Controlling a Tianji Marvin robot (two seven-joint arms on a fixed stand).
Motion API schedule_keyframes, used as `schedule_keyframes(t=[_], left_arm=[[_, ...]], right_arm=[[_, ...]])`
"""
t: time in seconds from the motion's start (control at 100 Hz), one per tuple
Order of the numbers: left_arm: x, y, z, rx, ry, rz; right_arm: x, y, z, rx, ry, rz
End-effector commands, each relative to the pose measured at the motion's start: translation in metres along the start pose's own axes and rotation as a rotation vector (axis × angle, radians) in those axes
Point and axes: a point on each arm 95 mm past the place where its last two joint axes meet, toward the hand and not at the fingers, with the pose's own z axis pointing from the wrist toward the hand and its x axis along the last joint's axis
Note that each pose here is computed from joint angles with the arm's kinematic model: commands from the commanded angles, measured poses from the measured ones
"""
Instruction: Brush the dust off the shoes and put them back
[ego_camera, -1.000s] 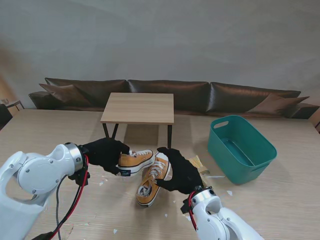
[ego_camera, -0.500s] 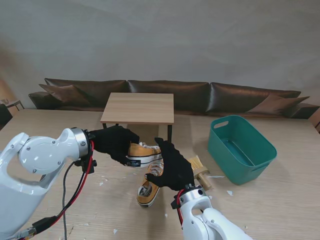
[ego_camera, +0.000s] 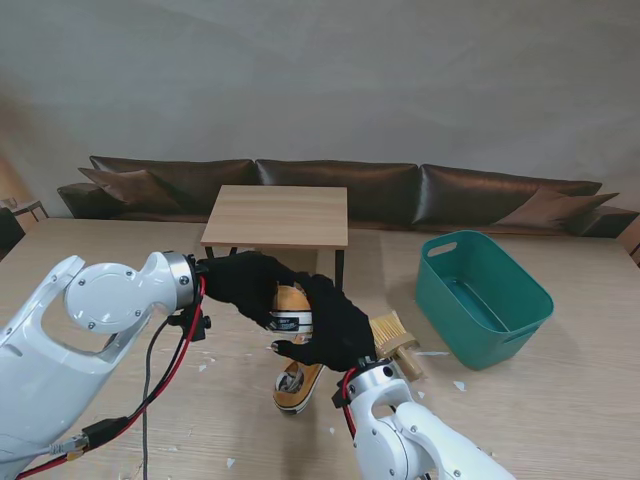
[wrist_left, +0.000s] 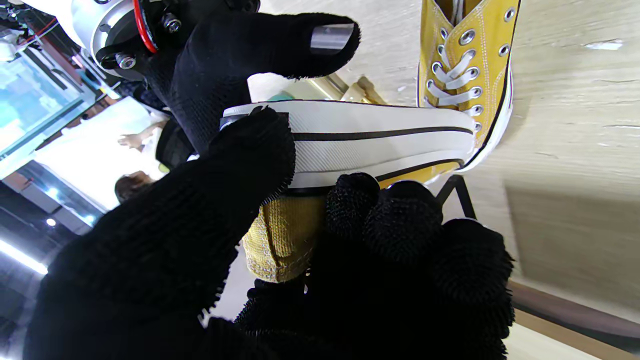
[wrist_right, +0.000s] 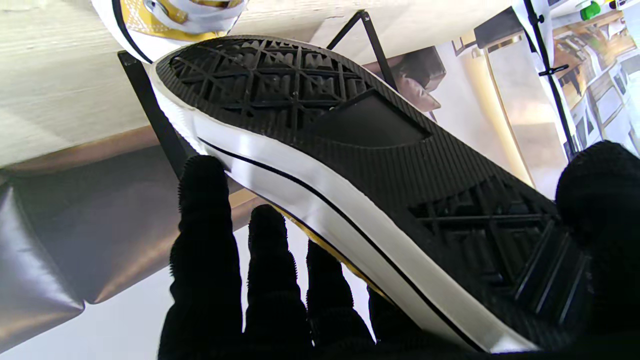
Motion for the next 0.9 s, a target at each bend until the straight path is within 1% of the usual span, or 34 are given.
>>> schedule_keyframes(t=[0.0,0.17,0.36,0.52,0.63,0.79,0.89], left_arm=[[0.006,-0.003,0.003,-0.007,0.024,0.000],[0.006,-0.002,0.006,-0.015,0.031,-0.013],[0.006,0.003,0.004,-0.032,0.021,-0.017],[0.008,0.002,0.004,-0.026,0.027,-0.005],[0.010,-0.001,0.002,-0.017,0.030,0.013],[0.013,-0.005,-0.001,0.012,0.037,0.036],[0.016,-0.008,-0.003,0.038,0.045,0.047]], right_arm=[[0.002,-0.008,-0.001,0.028,0.012,0.004],[0.001,-0.014,0.002,0.041,0.020,-0.005],[-0.001,-0.009,0.008,0.025,0.021,-0.025],[0.003,-0.010,0.012,0.027,0.037,-0.050],[0.007,-0.012,0.013,-0.003,0.048,-0.058],[0.013,-0.012,0.015,-0.069,0.070,-0.078],[0.018,-0.010,0.018,-0.086,0.078,-0.081]])
